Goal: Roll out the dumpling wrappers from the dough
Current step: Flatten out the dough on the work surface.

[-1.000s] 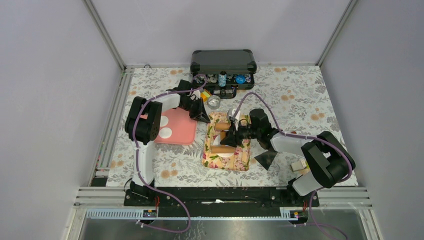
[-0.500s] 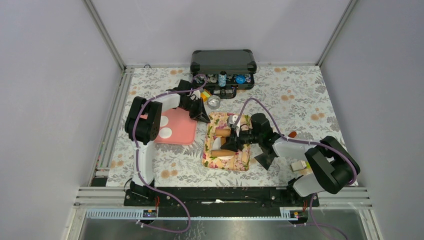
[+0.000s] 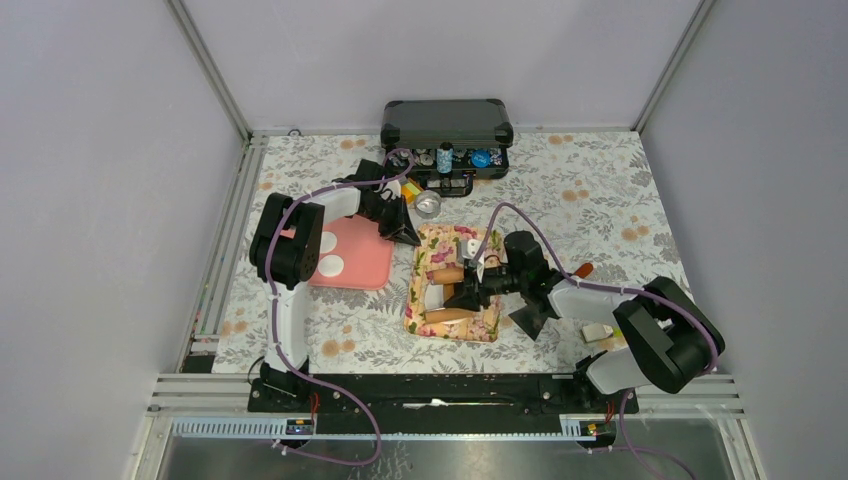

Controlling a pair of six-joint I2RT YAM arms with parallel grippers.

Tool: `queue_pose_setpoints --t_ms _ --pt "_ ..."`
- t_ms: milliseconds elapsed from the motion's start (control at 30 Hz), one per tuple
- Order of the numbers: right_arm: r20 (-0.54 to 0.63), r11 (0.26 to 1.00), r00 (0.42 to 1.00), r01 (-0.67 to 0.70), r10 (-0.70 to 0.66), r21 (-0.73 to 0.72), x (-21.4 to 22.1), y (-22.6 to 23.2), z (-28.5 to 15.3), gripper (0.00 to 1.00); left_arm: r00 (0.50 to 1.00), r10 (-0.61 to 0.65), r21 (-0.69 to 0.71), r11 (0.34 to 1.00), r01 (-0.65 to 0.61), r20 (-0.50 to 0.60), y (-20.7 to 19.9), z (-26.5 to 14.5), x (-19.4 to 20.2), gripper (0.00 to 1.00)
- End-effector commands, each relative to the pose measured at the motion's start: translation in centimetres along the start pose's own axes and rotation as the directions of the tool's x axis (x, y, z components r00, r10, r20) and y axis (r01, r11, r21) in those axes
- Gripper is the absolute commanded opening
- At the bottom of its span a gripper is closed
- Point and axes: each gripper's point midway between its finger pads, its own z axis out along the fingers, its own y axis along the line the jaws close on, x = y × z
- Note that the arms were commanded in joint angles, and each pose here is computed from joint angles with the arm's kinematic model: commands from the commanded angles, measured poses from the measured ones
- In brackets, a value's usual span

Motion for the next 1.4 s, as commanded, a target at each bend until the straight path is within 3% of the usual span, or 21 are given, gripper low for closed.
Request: queue_pose_setpoints --t_ms 0,1033,1367 --pt "-0.131 0.988 0.983 -0.138 0.128 -0.066 4.8 3.2 -0.6 0.0 0.997 0.039 -0.005 0.999 -0.039 0.059 -0.8 -1.7 -1.3 0.0" --pt "-0.149 0.989 0.981 -0.131 0.121 -0.063 4.9 3.3 -0.8 0.0 0.997 0.04 -0.005 0.999 -0.04 0.06 -0.9 -1.9 -1.3 0.0" --pt "-0.116 0.968 0.986 -0.139 0.116 -0.211 0.8 5.4 -1.3 0.0 0.997 0.042 -0.006 0.999 -0.041 0.065 -1.0 -2.1 -1.4 0.0"
